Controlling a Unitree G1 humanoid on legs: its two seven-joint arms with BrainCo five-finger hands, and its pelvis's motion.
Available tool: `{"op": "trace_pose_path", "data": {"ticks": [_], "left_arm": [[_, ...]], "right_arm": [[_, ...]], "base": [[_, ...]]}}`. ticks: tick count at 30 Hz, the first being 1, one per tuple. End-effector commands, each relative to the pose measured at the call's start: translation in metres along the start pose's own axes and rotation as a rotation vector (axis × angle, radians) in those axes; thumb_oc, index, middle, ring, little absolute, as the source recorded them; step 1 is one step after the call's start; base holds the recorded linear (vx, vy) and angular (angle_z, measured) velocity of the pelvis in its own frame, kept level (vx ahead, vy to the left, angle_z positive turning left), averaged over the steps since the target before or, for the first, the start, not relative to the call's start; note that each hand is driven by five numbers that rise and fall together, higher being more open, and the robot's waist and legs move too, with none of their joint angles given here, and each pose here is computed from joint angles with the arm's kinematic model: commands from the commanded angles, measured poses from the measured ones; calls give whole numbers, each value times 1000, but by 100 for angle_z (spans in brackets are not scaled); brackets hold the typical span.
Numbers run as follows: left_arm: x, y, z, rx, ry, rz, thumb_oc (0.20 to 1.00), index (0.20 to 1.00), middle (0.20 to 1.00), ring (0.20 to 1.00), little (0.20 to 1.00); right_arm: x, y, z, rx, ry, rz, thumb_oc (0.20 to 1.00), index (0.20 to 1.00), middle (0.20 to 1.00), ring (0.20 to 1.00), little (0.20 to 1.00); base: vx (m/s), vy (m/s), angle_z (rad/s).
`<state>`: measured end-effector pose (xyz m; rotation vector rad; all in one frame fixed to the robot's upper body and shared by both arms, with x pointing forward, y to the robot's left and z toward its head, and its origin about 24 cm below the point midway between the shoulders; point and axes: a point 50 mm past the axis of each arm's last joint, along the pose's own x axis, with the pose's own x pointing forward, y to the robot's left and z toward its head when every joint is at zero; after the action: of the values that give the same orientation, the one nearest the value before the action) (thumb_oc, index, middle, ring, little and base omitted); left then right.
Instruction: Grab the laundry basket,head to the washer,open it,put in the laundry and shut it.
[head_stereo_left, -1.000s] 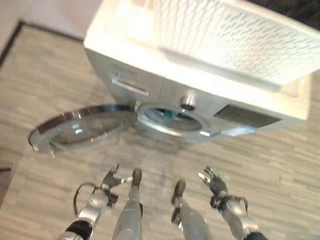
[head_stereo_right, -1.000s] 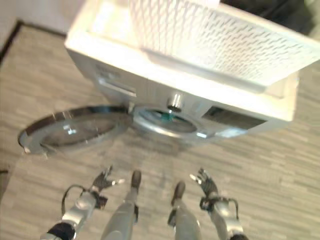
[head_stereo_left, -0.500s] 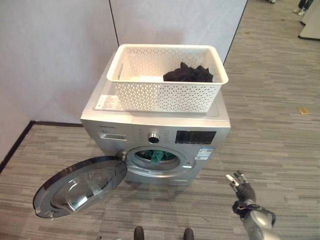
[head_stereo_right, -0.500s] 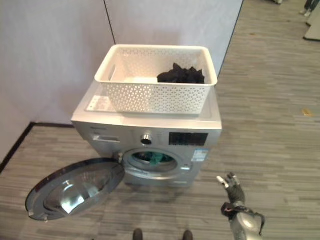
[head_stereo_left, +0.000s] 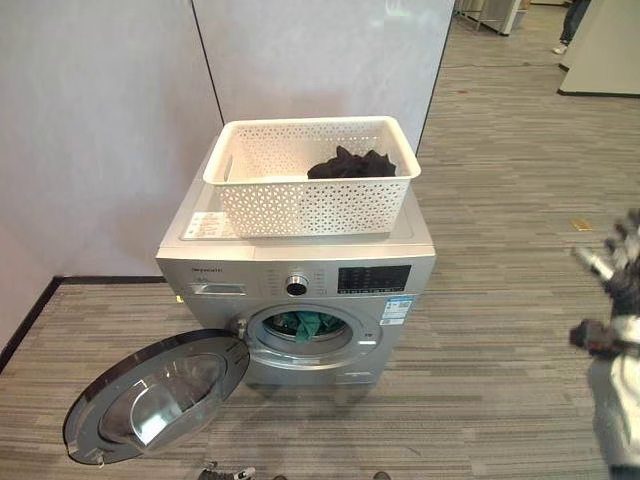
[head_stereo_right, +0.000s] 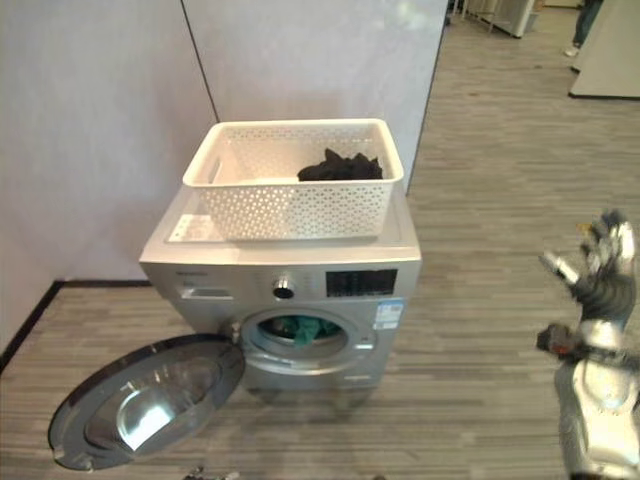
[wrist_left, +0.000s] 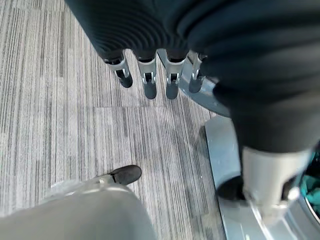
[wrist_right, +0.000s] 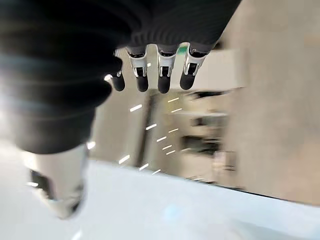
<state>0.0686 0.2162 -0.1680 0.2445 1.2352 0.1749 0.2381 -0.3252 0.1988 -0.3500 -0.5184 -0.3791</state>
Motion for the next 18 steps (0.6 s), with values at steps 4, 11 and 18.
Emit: {"op": "trace_pose_path", "data": {"ticks": [4,11,18], "left_arm": [[5,8,17,142,-32,-19,1000,1000,1000,1000,1000],[6,23,18,130,-33,6,1000,1000,1000,1000,1000],[7,33,20,55,-24,16,1000,1000,1000,1000,1000]], "right_arm": [[86,7,59,-324,-201,70,1000,1000,1000,1000,1000],[156,27,90,-725,-155,133,1000,1000,1000,1000,1000],[178,50,44,-921,190,244,1000,1000,1000,1000,1000]], "base": [[-2,0,-3],[10,1,12],[35,-6,18]]}}
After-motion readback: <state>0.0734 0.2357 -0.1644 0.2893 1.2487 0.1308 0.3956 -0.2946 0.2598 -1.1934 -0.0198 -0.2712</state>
